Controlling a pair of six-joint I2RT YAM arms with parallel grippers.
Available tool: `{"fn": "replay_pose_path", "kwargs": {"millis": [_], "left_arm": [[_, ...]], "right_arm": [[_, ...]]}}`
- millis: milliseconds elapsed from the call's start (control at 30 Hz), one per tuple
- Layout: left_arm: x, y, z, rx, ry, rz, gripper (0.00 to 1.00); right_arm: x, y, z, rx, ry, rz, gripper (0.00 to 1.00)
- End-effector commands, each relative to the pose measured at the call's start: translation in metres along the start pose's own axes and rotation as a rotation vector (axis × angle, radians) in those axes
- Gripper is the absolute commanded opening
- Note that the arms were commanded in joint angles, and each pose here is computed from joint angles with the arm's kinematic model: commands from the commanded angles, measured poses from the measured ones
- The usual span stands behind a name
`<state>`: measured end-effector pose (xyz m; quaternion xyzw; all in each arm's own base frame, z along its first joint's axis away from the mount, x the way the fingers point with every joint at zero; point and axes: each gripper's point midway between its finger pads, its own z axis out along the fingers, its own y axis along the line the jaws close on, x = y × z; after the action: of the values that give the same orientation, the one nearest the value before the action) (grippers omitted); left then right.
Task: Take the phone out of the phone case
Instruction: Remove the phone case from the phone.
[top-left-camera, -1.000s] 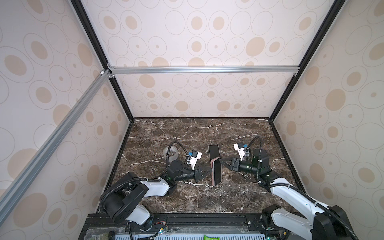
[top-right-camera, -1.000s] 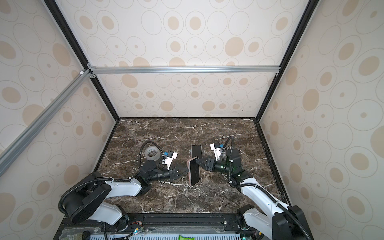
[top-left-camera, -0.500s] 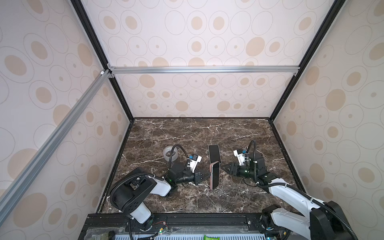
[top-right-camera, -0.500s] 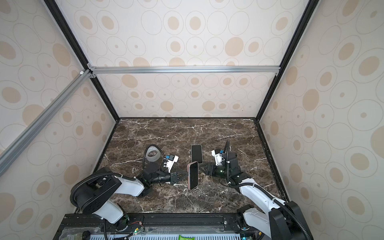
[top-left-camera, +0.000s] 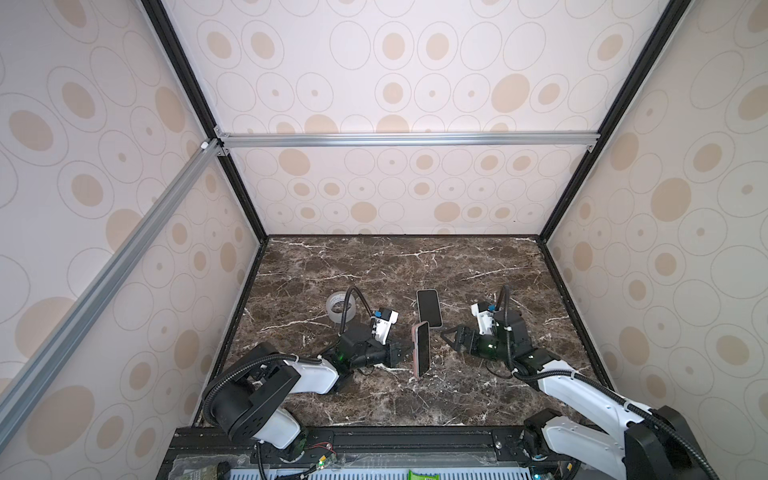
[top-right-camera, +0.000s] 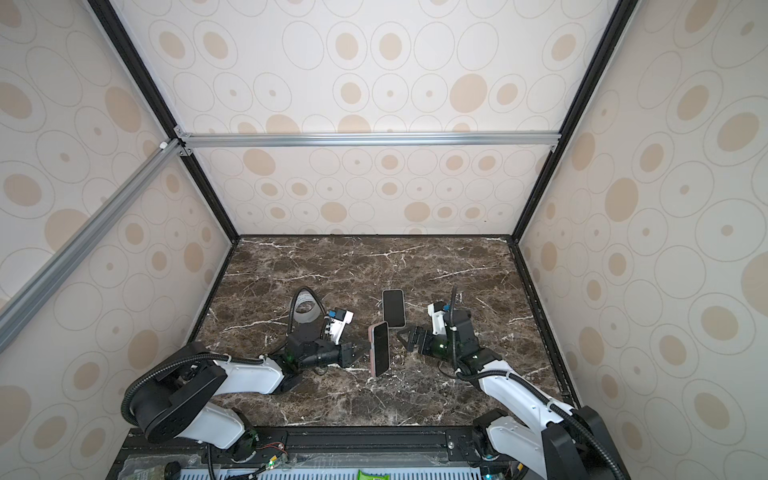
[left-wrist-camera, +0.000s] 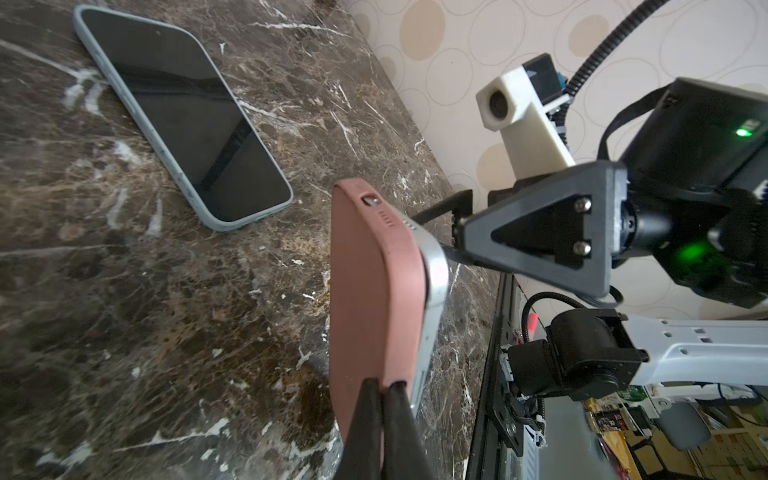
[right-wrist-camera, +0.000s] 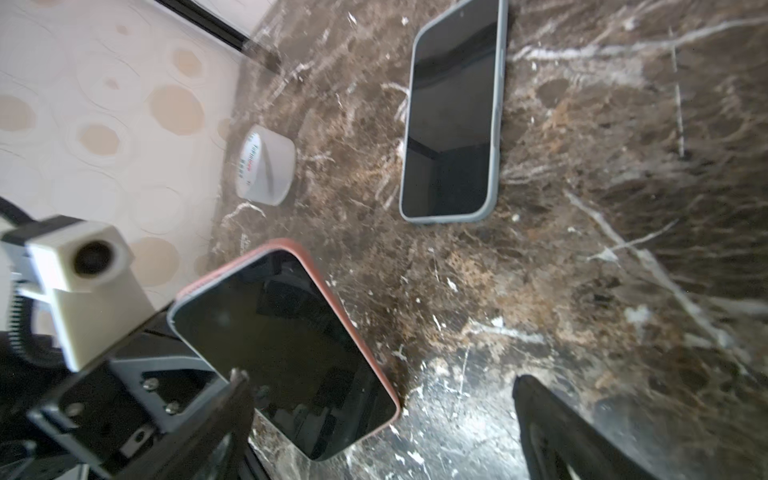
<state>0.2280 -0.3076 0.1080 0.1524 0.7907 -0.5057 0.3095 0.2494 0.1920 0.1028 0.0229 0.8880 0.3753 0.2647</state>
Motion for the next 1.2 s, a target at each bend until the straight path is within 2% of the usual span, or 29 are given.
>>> {"fn": "replay_pose_path", "kwargs": {"millis": [0,100,367,600,1000,1167], "left_arm": [[-0.026,-0.008,0.0,-0.024,-0.062,0.048,0.0],[-0.034,-0.005,-0.004,-0.068,-0.085,0.046,0.0],[-0.043,-0.016,-0.01,-0.051,-0.11,0.053,0.0],[-0.045,-0.017,-0.013,-0.06,-0.116,0.057,0.0],[-0.046,-0.021,-0.013,-0.038,-0.12,0.052,0.0],[-0.047,-0.022,-0.012,-0.031,-0.12,0.05,0.0]], "right_arm": [[-0.001,0.011,0.003,0.096,0.016,-0.062,1.0],[-0.002,0.03,0.011,0.122,0.019,-0.093,1.0],[-0.007,0.073,0.032,0.201,0.038,-0.163,0.93],[-0.009,0.073,0.042,0.214,0.044,-0.129,0.83],[-0.007,0.051,0.038,0.334,0.047,-0.101,0.73],[-0.004,0.073,0.051,0.22,0.08,-0.118,0.73]]}}
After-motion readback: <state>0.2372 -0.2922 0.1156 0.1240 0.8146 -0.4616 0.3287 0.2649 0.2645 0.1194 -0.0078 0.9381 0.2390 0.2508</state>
